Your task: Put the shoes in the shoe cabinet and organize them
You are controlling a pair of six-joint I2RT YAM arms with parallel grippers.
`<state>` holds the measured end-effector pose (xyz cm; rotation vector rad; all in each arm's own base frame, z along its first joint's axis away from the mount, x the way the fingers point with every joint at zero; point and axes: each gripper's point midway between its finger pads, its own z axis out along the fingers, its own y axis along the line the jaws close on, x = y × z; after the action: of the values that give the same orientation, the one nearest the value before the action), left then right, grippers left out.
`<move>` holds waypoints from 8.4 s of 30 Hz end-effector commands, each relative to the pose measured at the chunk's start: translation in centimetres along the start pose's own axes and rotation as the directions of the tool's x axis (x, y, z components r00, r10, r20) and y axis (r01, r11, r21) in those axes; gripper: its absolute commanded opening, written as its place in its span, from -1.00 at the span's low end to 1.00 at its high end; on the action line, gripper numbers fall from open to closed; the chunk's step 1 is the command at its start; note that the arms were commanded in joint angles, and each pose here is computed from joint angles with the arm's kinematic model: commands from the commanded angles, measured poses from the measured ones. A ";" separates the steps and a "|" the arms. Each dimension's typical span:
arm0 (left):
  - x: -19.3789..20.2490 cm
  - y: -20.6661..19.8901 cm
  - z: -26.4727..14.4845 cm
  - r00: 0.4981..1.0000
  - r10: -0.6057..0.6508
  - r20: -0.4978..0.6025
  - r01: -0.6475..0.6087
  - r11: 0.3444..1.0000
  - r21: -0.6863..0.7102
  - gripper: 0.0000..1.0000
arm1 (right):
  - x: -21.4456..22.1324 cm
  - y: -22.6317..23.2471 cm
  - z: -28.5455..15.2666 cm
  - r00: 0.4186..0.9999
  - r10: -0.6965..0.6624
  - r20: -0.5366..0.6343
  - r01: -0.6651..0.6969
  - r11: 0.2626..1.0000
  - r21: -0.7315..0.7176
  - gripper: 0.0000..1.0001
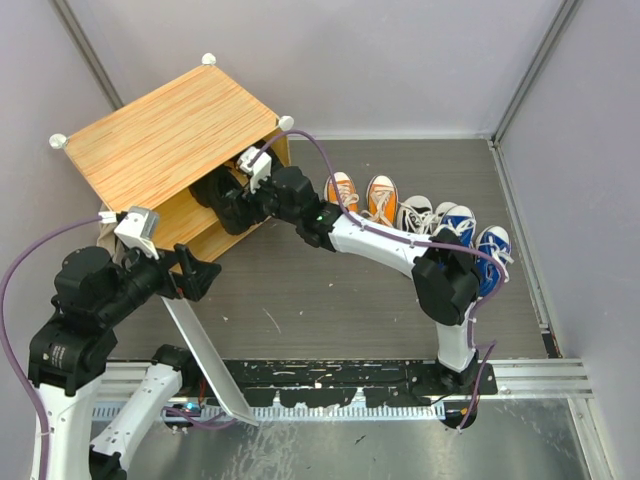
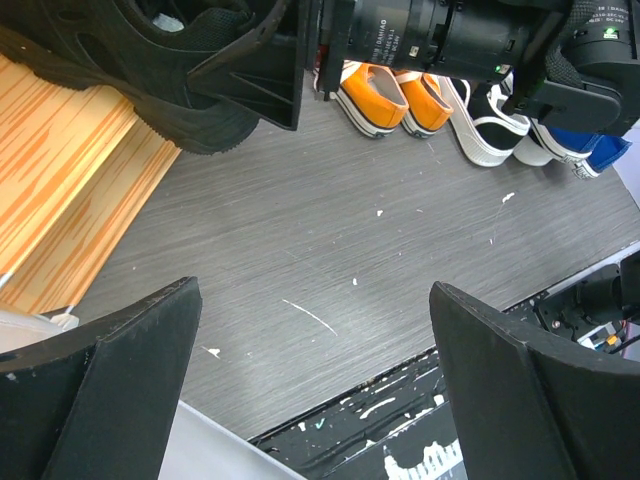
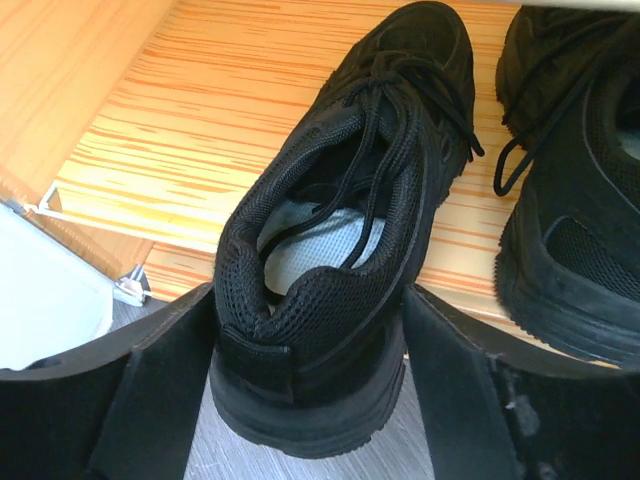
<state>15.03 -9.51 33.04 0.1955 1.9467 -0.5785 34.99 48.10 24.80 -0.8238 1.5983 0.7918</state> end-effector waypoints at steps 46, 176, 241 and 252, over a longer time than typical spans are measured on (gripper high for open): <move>1.1 0.1 -0.1 0.999 -0.020 -0.037 0.020 1.000 -0.007 0.96 | -10.7 -6.9 5.5 0.924 -0.142 0.355 0.076 0.978 0.195 -0.83; -2.4 -2.1 1.0 0.999 -0.035 -0.011 0.036 0.995 0.098 0.96 | 16.2 -17.4 -20.4 0.787 0.601 -0.138 -0.334 0.603 0.724 0.51; -1.2 -1.4 0.8 0.999 -0.017 -0.033 0.019 0.997 0.069 0.96 | 18.4 -21.9 -19.1 0.768 0.639 -0.051 -0.328 0.459 0.826 -0.98; -1.1 -1.8 0.8 0.999 -0.034 -0.032 0.037 0.995 0.092 0.96 | 16.2 -19.2 -21.3 0.774 0.633 -0.018 -0.380 0.487 0.787 -0.10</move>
<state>15.49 -11.01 33.12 0.2167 2.0116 -0.6690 37.02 17.32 6.65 0.2216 2.3882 0.2161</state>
